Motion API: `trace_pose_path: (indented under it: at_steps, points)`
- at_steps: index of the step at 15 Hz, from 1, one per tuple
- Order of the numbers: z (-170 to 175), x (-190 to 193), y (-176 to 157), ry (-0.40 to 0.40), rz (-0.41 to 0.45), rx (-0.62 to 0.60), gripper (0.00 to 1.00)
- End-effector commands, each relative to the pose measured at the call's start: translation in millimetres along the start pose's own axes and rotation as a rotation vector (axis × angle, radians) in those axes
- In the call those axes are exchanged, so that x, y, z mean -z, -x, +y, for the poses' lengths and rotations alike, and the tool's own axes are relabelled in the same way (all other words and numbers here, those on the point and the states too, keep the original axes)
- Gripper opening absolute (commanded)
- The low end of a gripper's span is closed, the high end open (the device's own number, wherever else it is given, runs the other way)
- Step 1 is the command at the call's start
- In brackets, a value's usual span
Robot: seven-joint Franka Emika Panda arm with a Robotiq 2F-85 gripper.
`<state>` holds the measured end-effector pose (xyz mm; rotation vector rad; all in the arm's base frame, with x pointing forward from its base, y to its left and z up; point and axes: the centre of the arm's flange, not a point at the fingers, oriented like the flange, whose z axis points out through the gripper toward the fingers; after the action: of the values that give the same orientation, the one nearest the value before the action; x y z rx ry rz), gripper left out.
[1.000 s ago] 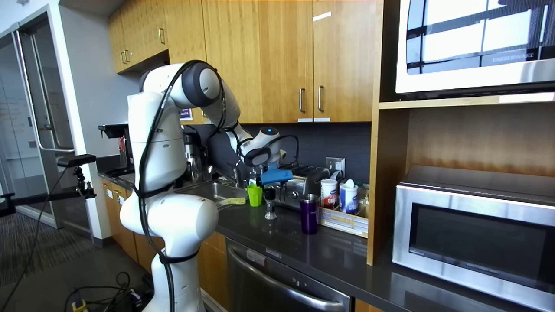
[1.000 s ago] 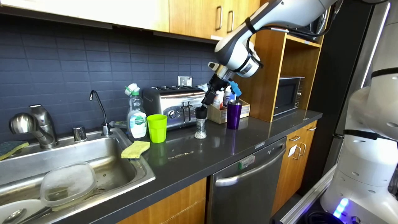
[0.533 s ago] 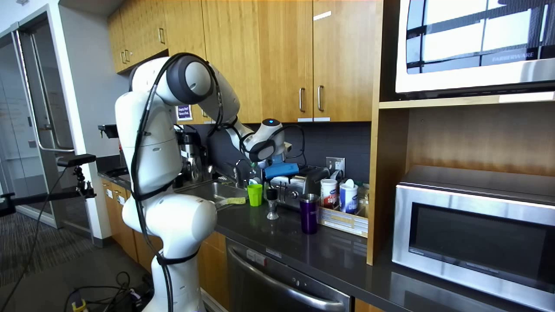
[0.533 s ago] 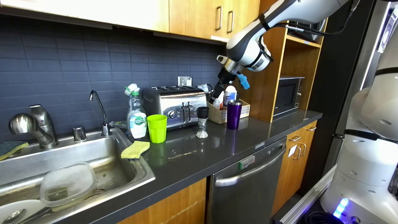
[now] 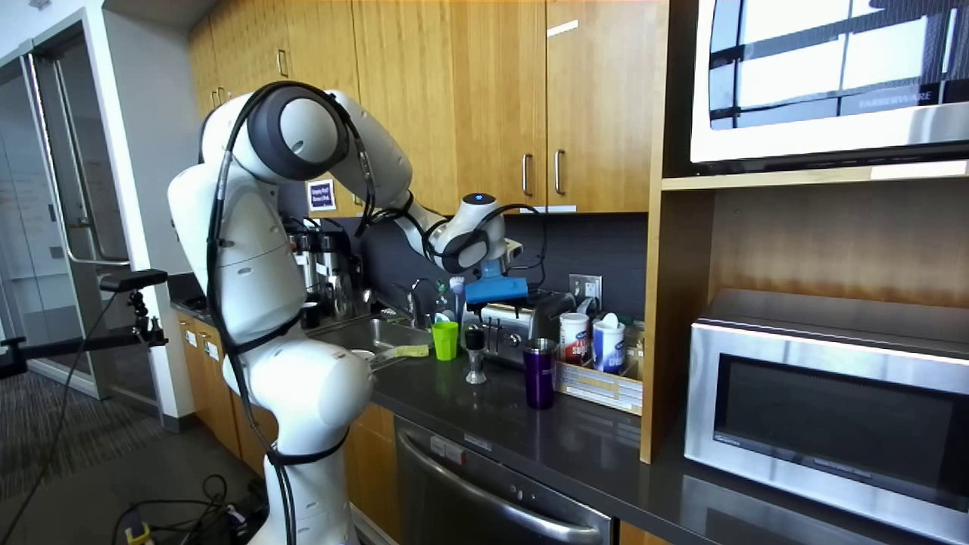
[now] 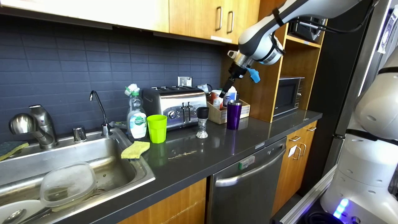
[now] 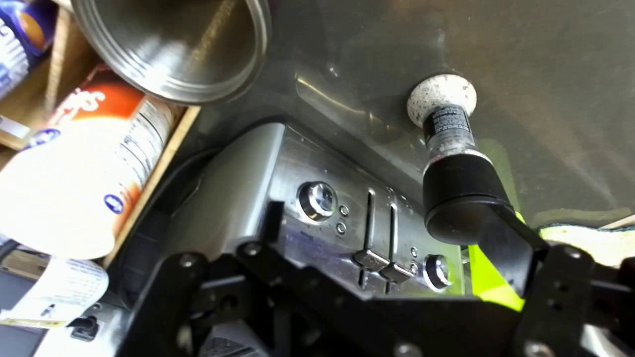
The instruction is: Move the salt shaker to the left
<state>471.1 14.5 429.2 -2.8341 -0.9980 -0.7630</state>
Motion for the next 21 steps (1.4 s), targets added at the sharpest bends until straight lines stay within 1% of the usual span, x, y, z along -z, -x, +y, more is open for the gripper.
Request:
trace_pose_path:
  at_steps: [1, 6, 12, 15, 21]
  points:
    - [-5, 27, 14, 0.034, -0.038, -0.143, 1.0]
    - [2, 43, 39, 0.046, -0.088, -0.278, 1.0]
    - [2, 50, 72, -0.053, -0.164, -0.388, 1.0]
    - [4, 52, 94, -0.078, -0.198, -0.447, 1.0]
    - [18, 66, 136, -0.1, -0.211, -0.536, 1.0]
